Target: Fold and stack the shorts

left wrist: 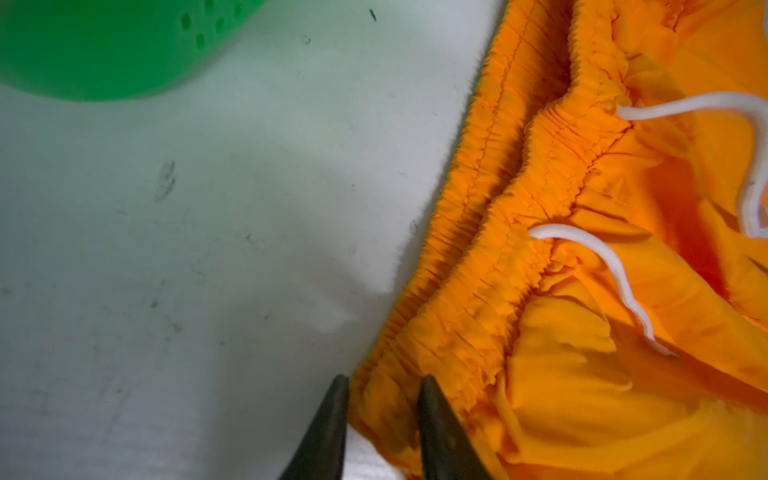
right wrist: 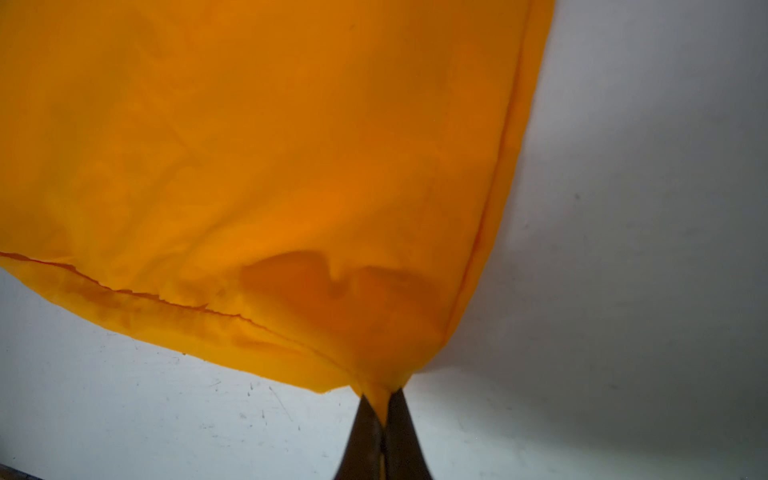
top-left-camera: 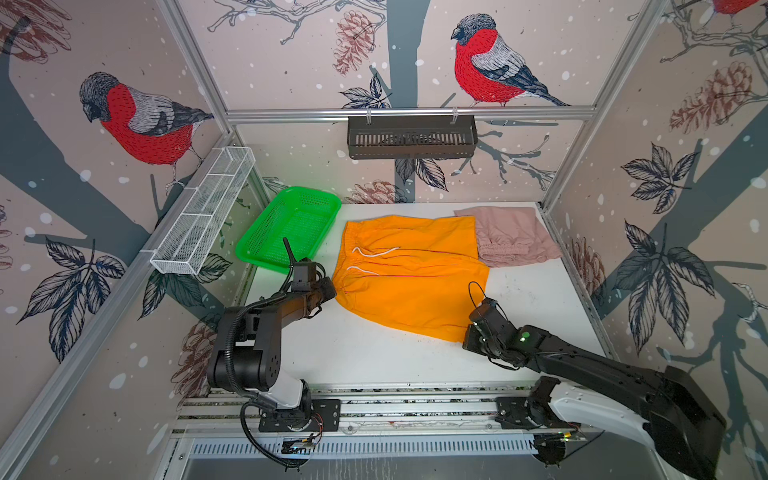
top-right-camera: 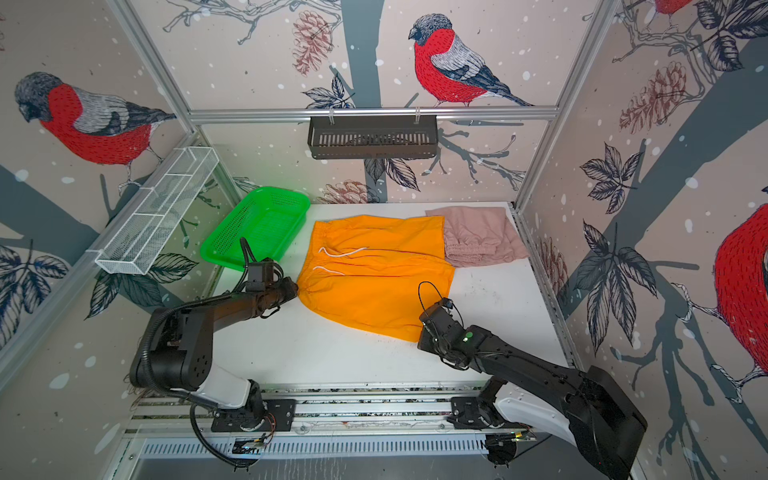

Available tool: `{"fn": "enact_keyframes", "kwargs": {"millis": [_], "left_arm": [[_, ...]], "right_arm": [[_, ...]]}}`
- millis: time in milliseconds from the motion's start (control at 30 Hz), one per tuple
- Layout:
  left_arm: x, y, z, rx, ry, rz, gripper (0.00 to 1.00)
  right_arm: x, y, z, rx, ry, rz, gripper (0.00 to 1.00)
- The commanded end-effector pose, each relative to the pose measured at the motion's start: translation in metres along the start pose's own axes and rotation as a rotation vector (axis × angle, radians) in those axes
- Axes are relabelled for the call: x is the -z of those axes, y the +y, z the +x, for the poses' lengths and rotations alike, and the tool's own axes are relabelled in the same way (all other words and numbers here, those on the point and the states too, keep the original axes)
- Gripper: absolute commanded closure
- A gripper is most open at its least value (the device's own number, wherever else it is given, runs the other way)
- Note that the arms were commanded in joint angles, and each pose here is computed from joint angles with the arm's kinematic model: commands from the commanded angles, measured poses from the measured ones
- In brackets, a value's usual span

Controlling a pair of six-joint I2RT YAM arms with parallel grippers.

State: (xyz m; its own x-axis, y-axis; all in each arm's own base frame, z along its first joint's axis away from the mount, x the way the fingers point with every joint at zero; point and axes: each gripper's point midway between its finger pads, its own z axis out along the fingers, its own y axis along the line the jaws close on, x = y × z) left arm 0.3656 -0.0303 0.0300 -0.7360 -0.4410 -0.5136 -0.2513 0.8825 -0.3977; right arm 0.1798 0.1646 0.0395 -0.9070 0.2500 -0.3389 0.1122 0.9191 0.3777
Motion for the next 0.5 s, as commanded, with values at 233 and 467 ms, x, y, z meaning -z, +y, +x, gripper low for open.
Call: {"fn": "enact_keyframes", "kwargs": {"millis": [233, 467], "left_arm": [[0.021, -0.013, -0.008, -0.023, 0.018, 0.026, 1.00], [0.068, -0.030, -0.005, -0.011, 0.055, 0.065, 1.00]], "right_arm": [[0.034, -0.001, -0.033, 0.061, -0.094, 0.062, 0.98], [0.074, -0.004, -0.061, 0.084, -0.202, 0.097, 0.98]]}}
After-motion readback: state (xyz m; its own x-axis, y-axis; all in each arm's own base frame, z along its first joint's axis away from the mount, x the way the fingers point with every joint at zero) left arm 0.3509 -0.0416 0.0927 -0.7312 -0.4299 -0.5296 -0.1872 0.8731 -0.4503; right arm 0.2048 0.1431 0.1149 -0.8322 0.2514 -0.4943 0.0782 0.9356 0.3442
